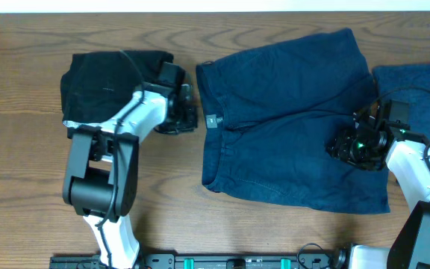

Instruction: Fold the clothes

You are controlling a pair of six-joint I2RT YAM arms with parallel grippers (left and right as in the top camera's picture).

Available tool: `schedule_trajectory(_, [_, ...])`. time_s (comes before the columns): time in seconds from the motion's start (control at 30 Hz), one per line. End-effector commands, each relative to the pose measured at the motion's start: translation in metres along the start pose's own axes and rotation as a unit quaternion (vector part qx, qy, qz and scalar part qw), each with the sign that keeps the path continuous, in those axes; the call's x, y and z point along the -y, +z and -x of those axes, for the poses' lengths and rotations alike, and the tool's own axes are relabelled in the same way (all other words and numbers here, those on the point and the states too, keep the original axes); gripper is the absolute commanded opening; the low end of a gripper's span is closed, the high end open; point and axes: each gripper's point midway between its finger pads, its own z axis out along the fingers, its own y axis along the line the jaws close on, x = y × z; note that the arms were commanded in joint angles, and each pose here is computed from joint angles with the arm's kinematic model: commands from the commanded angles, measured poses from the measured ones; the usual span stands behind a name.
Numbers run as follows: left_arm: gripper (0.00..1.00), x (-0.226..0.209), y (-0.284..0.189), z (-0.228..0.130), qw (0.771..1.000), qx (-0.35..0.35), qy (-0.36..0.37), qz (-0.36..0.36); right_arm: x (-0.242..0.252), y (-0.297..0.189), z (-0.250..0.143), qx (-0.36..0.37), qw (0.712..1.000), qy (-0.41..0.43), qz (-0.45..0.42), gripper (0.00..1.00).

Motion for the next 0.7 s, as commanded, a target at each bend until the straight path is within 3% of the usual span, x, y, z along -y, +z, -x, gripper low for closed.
schedule_trajectory(0.0, [0.21,-0.043,0.009,-0.011,0.996,-0.027,-0.017,0.079,-0.001,0.003,-0.001,-0.002,1.0,-0.011,-0.002,0.49])
schedule_trajectory(0.17, [0.2,0.002,-0.025,0.001,1.0,0.012,0.001,-0.01,-0.001,0.003,-0.001,-0.002,1.0,-0.011,-0.002,0.5])
schedule_trajectory(0.3, [0.2,0.036,-0.035,-0.002,0.996,0.01,0.019,-0.083,-0.001,0.003,-0.001,-0.002,1.0,-0.011,-0.002,0.6])
schedule_trajectory(0.5, [0.2,0.052,-0.019,-0.014,0.995,-0.011,0.038,-0.09,-0.001,0.003,-0.001,-0.002,1.0,-0.011,-0.001,0.8])
schedule_trajectory(0.6, [0.2,0.06,-0.01,-0.017,0.995,-0.015,0.049,-0.091,-0.014,0.0,-0.002,-0.005,0.998,-0.046,0.035,0.8])
schedule_trajectory(0.67, [0.2,0.063,-0.003,-0.018,0.994,-0.017,0.049,-0.092,-0.026,-0.006,0.0,0.003,0.995,-0.074,0.063,0.73])
